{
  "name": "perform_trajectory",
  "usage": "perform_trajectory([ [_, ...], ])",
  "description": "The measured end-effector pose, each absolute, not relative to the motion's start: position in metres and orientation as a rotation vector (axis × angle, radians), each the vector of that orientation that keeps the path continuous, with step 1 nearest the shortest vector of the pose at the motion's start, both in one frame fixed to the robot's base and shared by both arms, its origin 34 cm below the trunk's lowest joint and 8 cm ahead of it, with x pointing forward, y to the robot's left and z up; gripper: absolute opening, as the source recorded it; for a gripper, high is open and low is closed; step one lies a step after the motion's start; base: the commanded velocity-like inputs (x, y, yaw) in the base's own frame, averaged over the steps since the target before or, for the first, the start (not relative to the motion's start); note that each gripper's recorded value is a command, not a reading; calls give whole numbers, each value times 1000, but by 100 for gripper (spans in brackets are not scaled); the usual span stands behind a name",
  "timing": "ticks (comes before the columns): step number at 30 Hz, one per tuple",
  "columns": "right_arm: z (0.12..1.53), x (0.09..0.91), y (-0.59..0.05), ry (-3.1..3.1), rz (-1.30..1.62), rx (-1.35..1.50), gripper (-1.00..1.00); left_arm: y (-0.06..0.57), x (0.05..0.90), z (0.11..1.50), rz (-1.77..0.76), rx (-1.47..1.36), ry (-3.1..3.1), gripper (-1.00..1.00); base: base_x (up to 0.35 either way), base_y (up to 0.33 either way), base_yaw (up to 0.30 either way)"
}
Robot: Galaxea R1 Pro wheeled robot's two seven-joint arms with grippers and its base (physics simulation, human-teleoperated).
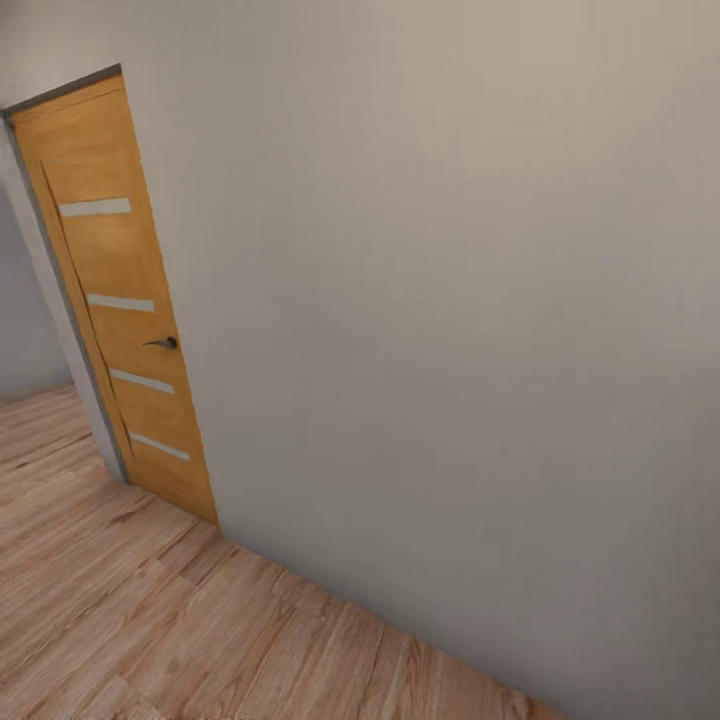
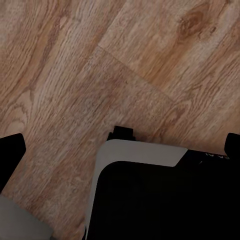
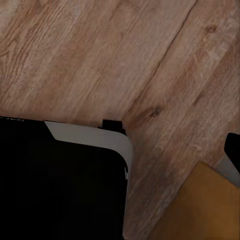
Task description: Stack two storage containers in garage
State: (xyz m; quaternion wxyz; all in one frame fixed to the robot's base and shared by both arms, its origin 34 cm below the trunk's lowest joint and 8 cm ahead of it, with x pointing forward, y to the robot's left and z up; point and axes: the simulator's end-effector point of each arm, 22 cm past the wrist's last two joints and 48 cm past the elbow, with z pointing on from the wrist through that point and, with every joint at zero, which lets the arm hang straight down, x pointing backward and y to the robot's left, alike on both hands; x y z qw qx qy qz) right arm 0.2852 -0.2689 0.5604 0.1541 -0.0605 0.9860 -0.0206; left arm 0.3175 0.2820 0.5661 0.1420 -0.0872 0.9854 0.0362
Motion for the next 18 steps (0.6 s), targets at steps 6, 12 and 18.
perform_trajectory([
  [6,560,285,-268,2827,-57,-174,100,282,318,566,106,-252,2843,100,6,0,269],
  [12,560,285,-268,2828,-57,-173,100,282,318,566,111,-254,2842,100,0,0,272],
  [18,560,285,-268,2828,-57,-170,100,279,318,566,103,-246,2842,100,0,0,273],
])
